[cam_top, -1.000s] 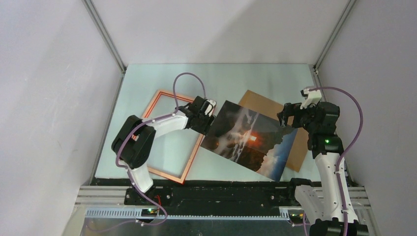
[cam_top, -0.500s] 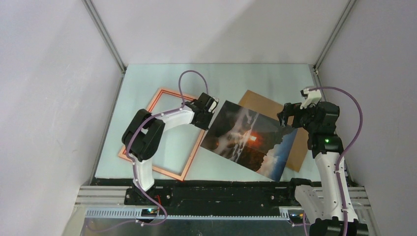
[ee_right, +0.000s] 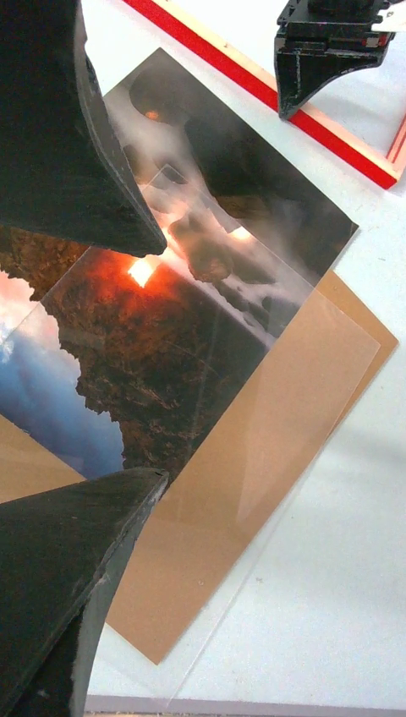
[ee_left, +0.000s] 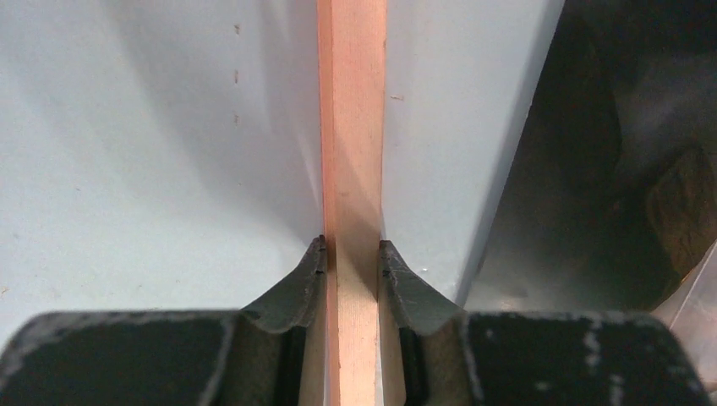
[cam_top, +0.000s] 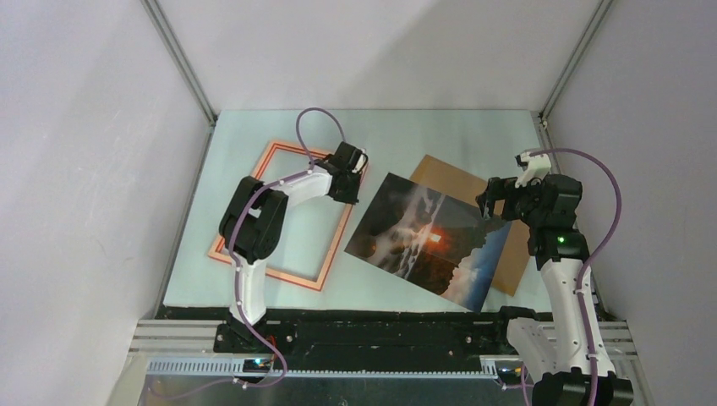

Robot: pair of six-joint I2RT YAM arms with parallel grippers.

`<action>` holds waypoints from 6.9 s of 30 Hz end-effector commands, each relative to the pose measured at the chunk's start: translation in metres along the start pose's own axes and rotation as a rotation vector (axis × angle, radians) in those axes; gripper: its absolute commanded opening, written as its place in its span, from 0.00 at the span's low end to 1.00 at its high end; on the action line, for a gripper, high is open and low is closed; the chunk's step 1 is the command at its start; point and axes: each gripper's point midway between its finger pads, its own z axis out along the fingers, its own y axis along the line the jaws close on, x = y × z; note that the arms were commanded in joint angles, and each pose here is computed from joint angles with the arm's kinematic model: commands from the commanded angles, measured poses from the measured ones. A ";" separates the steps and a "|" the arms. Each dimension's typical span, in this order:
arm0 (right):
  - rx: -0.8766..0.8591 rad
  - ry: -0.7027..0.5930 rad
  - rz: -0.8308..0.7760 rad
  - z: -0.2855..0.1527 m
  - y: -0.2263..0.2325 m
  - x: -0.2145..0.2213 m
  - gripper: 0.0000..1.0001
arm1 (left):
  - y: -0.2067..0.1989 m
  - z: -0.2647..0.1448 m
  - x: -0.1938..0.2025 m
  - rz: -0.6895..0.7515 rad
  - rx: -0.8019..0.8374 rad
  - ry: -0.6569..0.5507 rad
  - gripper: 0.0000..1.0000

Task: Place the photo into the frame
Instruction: Adjust the photo frame at the center of the board, then adjust the photo frame item at the center of the board, then move the photo frame to the center of the board.

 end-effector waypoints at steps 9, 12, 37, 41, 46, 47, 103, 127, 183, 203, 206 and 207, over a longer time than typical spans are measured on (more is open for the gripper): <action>-0.015 -0.012 -0.015 0.004 0.003 -0.004 1.00 | -0.012 0.005 -0.012 -0.324 0.113 0.059 0.01; -0.016 -0.014 -0.015 0.004 0.003 -0.004 1.00 | -0.012 0.006 -0.015 -0.382 0.124 0.065 0.01; 0.023 0.033 -0.085 0.000 0.003 0.007 1.00 | 0.023 -0.006 0.001 -0.390 0.052 0.058 0.31; 0.028 0.134 -0.176 0.005 0.004 0.029 1.00 | 0.025 -0.013 -0.005 -0.358 0.058 0.037 0.54; -0.040 0.305 -0.301 0.009 0.016 0.067 1.00 | 0.026 -0.026 -0.017 -0.293 0.072 -0.006 0.78; -0.068 0.328 -0.336 0.008 0.022 0.073 1.00 | 0.026 -0.031 -0.021 -0.271 0.075 -0.021 0.81; -0.123 0.639 -0.715 0.142 0.086 0.170 0.91 | 0.074 -0.148 0.018 0.251 0.008 -0.208 0.94; 0.085 0.681 -0.634 0.159 0.027 0.147 0.91 | 0.025 -0.109 -0.007 0.109 0.155 -0.129 0.94; 0.087 0.466 -0.109 0.177 -0.014 -0.001 0.99 | -0.011 -0.102 -0.011 0.169 0.122 -0.108 0.94; 0.171 0.513 -0.066 0.208 -0.205 0.028 0.99 | -0.033 -0.110 -0.001 0.258 0.275 -0.093 0.94; 0.161 0.511 -0.087 0.214 -0.218 0.029 0.99 | -0.034 -0.109 -0.001 0.258 0.280 -0.089 0.94; 0.153 0.519 -0.097 0.218 -0.221 0.031 0.99 | -0.034 -0.108 0.000 0.257 0.280 -0.087 0.94</action>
